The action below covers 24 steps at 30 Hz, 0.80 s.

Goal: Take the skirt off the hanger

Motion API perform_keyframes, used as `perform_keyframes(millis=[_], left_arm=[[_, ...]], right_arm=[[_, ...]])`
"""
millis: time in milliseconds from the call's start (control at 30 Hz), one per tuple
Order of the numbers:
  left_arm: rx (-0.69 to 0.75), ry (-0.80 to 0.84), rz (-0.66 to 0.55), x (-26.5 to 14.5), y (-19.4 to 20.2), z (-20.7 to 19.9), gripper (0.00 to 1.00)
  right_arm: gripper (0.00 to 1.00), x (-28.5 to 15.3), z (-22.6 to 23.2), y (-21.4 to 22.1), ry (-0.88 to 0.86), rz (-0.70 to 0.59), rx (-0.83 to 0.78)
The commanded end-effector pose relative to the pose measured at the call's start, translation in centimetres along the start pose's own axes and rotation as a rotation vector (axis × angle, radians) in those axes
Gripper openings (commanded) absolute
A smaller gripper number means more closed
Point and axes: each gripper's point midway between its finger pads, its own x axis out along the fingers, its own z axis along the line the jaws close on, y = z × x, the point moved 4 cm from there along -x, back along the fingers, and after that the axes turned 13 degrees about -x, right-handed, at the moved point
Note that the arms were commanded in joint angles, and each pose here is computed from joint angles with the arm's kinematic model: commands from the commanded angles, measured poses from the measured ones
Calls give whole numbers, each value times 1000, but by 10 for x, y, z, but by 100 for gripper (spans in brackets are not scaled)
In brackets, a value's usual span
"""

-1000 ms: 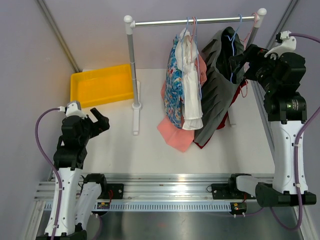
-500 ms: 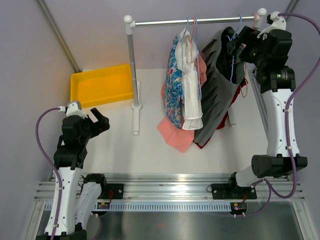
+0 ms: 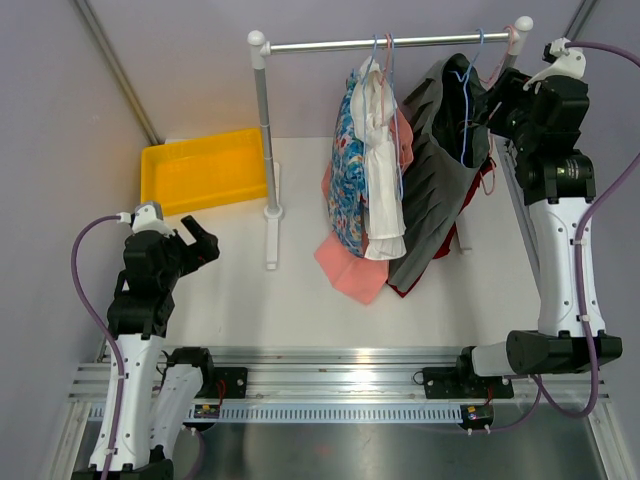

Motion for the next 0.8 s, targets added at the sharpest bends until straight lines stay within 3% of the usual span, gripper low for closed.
perform_keyframes(millis=[0, 267, 400, 533, 633, 667, 767], left_arm=[[18, 25, -20, 2, -5, -4, 98], [18, 22, -19, 2, -4, -4, 98], [16, 19, -17, 3, -4, -4, 98], [16, 13, -12, 4, -3, -3, 98], [17, 11, -10, 5, -3, -3, 98], [17, 12, -9, 5, -3, -3, 98], [16, 9, -9, 5, -3, -3, 98]], right_arm=[[65, -1, -6, -6, 39, -46, -22], [59, 22, -9, 11, 61, 5, -23], [35, 35, -10, 20, 69, 35, -25], [30, 42, -10, 26, 70, 52, -30], [11, 44, -10, 28, 70, 56, -32], [0, 44, -10, 27, 72, 55, -30], [0, 42, -10, 23, 66, 43, -29]])
